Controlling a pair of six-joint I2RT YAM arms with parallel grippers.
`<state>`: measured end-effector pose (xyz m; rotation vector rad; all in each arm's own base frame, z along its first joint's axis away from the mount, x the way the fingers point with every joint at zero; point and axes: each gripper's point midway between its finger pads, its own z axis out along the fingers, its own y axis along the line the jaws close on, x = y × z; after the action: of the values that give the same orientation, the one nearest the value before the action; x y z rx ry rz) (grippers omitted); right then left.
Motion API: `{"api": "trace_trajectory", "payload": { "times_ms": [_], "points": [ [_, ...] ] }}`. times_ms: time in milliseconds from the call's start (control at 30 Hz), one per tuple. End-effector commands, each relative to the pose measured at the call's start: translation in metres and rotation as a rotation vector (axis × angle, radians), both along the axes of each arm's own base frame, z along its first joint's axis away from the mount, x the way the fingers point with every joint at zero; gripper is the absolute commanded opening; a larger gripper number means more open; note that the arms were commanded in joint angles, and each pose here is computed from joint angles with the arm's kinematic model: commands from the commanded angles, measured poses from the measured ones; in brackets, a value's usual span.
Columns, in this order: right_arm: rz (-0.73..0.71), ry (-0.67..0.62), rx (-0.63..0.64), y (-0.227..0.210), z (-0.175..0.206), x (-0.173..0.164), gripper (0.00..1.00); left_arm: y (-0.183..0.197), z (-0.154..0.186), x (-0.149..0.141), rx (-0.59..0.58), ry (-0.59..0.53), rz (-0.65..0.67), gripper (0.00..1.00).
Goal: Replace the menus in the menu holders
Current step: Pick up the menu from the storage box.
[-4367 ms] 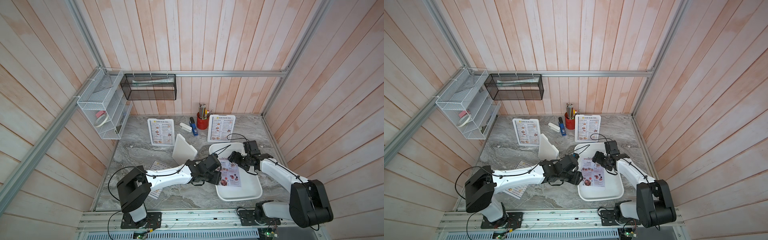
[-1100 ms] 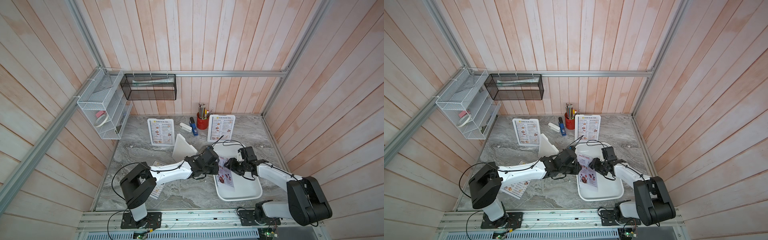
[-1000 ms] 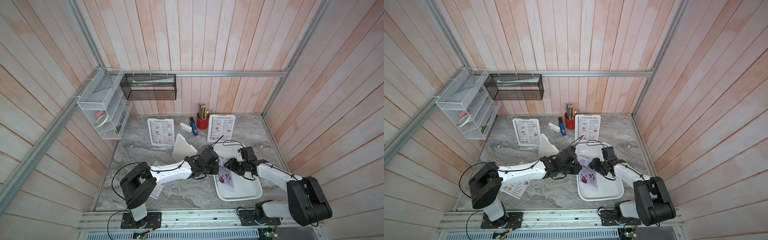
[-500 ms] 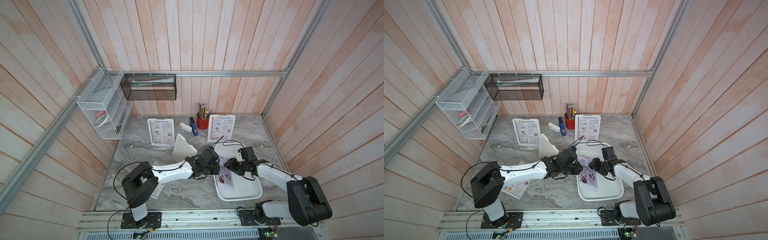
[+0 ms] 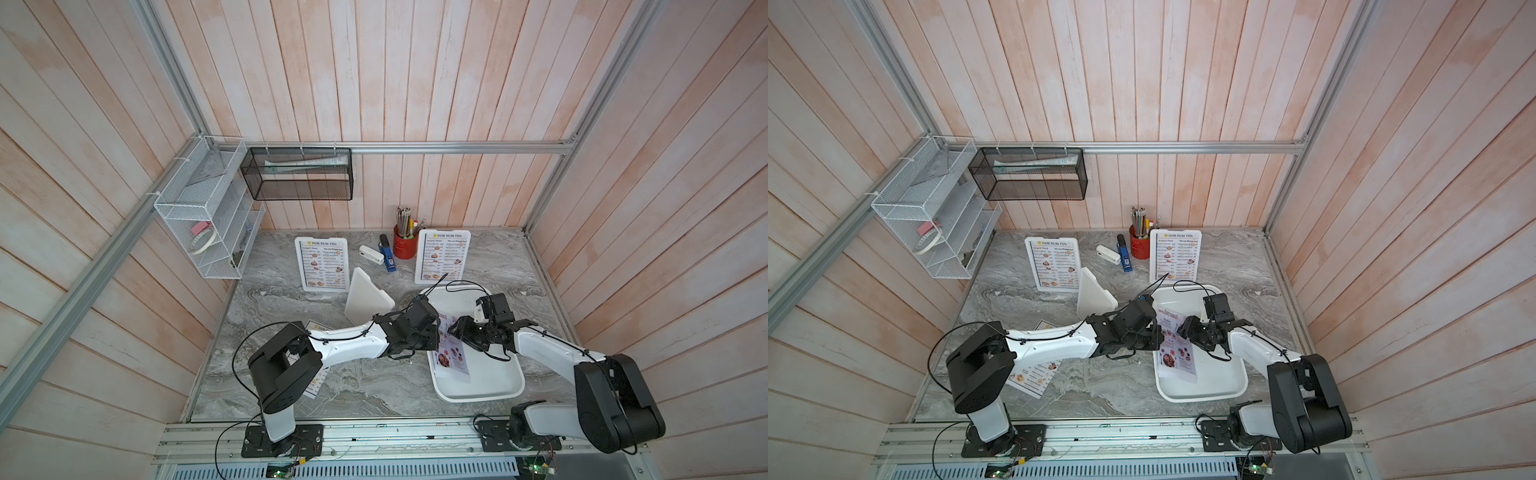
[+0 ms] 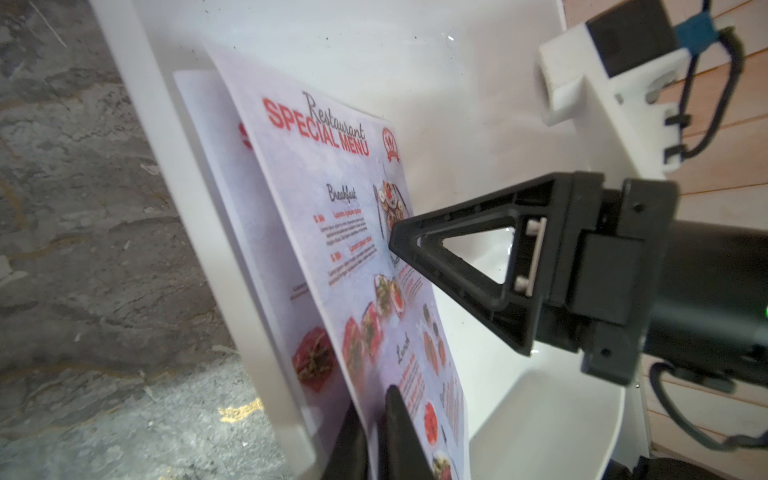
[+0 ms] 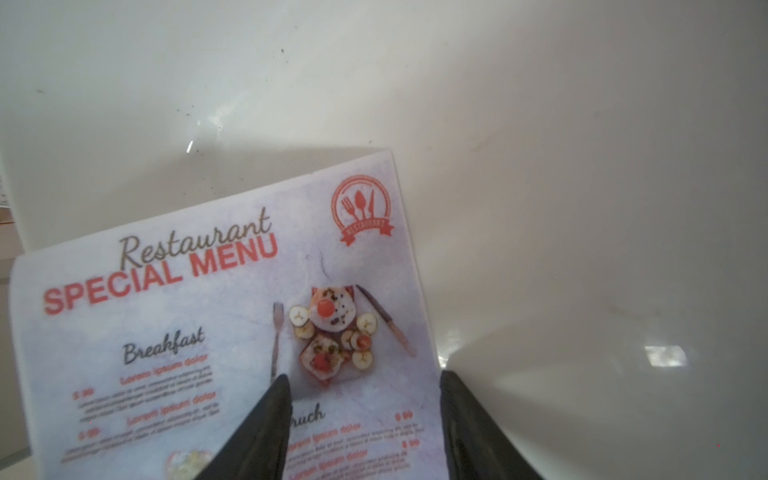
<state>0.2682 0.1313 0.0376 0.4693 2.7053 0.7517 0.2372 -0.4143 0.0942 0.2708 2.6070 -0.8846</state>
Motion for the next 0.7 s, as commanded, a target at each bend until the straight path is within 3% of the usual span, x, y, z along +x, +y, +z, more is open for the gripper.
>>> {"api": "trace_trajectory", "payload": {
  "times_ms": [0, 333, 667],
  "points": [
    [0.012, 0.027, -0.015, -0.002, -0.001, -0.009, 0.61, -0.004, -0.001, -0.003, -0.007, 0.005, -0.015, 0.06],
    [0.032, -0.121, -0.042, -0.015, 0.061, 0.017, 0.70, -0.009, 0.034, 0.002, -0.039, -0.060, -0.048, 0.00],
    [0.233, -0.468, 0.050, 0.001, 0.145, 0.021, 0.73, -0.009, 0.118, 0.015, -0.048, -0.260, -0.118, 0.00]
  ]
}}
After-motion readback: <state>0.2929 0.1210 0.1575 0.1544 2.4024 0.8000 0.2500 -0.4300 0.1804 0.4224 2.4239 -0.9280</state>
